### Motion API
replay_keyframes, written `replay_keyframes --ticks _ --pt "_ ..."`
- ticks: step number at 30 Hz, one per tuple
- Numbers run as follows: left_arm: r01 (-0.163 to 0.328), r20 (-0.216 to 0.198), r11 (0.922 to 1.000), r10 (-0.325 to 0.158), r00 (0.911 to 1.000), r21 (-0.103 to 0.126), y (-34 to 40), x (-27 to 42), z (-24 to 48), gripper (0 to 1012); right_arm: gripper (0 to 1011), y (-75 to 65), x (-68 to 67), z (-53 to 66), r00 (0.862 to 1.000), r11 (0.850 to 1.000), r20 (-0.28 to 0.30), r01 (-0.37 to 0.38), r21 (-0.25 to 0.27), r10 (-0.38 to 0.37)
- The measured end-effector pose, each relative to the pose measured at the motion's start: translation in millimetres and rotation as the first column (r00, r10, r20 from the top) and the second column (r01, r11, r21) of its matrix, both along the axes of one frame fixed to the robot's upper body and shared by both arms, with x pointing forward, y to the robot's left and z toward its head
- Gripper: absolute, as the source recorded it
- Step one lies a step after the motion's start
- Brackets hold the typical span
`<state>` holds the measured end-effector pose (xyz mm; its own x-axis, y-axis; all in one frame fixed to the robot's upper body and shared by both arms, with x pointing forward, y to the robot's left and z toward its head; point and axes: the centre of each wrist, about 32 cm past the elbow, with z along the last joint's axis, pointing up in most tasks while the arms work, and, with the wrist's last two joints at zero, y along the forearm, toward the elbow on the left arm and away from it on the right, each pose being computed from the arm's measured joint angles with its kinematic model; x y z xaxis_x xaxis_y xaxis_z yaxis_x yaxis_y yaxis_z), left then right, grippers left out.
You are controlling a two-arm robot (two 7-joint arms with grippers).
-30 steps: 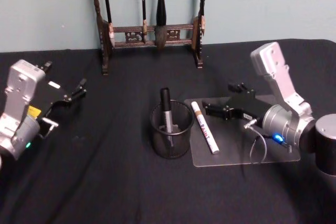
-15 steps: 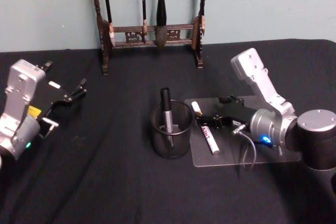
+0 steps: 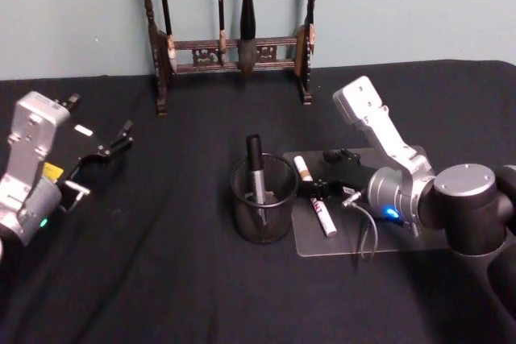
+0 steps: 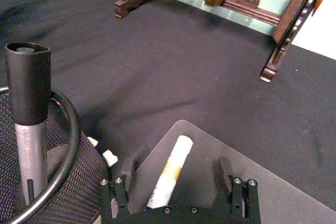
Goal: Pick up the water-based marker from the table and place it into the pen holder.
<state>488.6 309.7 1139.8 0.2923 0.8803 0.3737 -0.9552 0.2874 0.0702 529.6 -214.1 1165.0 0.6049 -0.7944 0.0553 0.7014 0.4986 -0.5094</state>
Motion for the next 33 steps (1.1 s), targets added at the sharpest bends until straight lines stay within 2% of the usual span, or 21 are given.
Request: replay_keyframes --ticks 12,33 --pt "0.000 0.000 1.0000 0.000 1.0000 0.000 0.0 0.0 0.0 1001 1002 4.4 1.5 -2.1 1.000 1.000 -0.013 -0.004 -0.008 0.004" --pt "0.000 0.000 1.0000 0.000 1.0000 0.000 0.0 0.0 0.0 1001 1003 1.6 -1.4 -8.2 1.000 1.000 -0.030 0.002 -0.009 -0.002"
